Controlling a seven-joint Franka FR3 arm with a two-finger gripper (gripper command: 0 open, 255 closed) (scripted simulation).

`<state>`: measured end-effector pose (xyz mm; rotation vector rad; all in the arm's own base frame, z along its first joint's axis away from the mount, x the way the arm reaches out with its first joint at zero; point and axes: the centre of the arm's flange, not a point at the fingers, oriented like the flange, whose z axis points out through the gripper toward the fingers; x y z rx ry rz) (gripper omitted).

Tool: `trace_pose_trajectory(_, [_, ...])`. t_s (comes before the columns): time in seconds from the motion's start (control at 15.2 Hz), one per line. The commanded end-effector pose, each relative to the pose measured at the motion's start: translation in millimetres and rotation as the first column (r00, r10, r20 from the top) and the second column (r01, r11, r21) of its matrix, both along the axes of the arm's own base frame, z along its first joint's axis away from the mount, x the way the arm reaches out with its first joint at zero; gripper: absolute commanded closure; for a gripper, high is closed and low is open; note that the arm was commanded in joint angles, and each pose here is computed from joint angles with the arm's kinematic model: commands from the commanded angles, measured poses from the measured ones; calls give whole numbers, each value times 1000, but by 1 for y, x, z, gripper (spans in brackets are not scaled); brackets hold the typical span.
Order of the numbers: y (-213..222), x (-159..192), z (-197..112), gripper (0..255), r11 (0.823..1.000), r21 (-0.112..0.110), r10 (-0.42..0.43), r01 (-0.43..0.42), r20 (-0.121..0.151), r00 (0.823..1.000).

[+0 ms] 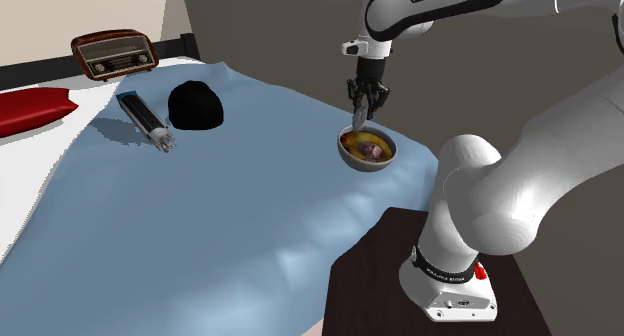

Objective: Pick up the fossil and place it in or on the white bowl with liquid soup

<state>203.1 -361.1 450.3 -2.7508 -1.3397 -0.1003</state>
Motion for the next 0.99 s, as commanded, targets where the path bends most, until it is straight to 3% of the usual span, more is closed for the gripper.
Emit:
trace_pose_trajectory(0.0, [-17, -27, -1, 255, 1000, 0, 2, -2, -1, 1000])
trace_pose_trajectory(0.92, [-17, -27, -75, 255, 1000, 0, 2, -2, -1, 1000])
